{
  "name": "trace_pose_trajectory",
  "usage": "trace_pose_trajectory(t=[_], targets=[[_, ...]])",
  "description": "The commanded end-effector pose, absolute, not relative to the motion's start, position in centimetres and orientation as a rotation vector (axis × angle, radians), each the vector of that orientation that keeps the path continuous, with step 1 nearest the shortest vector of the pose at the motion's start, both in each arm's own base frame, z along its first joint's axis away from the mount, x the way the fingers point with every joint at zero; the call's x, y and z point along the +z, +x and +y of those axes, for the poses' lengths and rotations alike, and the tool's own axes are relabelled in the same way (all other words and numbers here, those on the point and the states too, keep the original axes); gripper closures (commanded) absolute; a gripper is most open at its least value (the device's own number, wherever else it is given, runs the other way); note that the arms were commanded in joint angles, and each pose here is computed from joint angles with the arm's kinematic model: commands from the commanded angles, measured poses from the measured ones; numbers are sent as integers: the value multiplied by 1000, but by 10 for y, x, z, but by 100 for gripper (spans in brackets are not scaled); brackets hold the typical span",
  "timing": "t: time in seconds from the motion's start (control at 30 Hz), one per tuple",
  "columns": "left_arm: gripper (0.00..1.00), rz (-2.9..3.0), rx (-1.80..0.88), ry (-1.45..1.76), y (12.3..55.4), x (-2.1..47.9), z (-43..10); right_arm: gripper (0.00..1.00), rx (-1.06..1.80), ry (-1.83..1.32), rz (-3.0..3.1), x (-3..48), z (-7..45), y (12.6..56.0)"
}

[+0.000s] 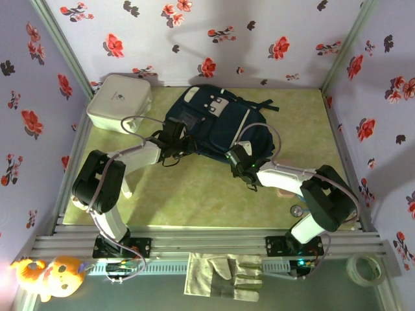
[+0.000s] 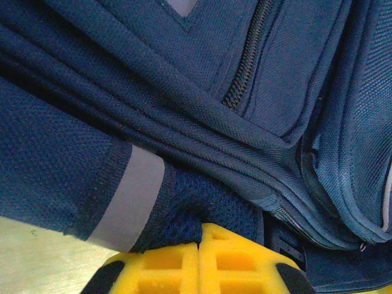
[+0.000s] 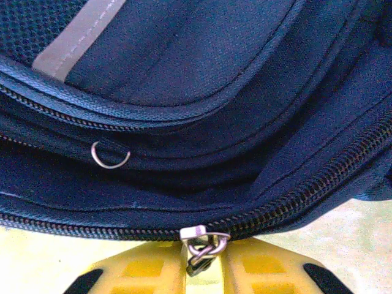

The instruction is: Pack books, pencil case, and school supplies into a backpack

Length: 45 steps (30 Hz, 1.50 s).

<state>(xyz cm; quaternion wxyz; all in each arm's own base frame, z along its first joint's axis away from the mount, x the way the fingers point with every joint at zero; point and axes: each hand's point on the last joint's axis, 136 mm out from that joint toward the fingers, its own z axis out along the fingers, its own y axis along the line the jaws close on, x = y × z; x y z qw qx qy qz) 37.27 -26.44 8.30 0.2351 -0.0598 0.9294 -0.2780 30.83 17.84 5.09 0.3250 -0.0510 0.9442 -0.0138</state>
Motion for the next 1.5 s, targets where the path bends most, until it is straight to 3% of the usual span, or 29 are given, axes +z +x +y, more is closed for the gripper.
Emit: trace_pose_trajectory(t=[0.0, 0.27, 0.53, 0.73, 1.1, 1.23, 1.47], targets=[[100, 2479, -790, -117, 384, 111, -268, 85, -97, -117, 2440, 62, 169, 315], [100, 2484, -761, -125, 388, 105, -263, 96, -142, -19, 2438, 63, 142, 298], [100, 2506, -738, -108, 396, 97, -265, 96, -171, 201, 2513, 52, 104, 288], [100, 2526, -703, -62, 404, 91, -267, 97, 17, 80, 2572, 58, 134, 289], [51, 2499, -659, -229, 389, 102, -219, 100, 455, -256, 2576, 73, 261, 298], [42, 2489, -697, -320, 375, 102, -212, 100, 530, -335, 2559, 77, 308, 305], [38, 2482, -837, -479, 361, 91, -217, 100, 638, -342, 2567, 76, 344, 307]])
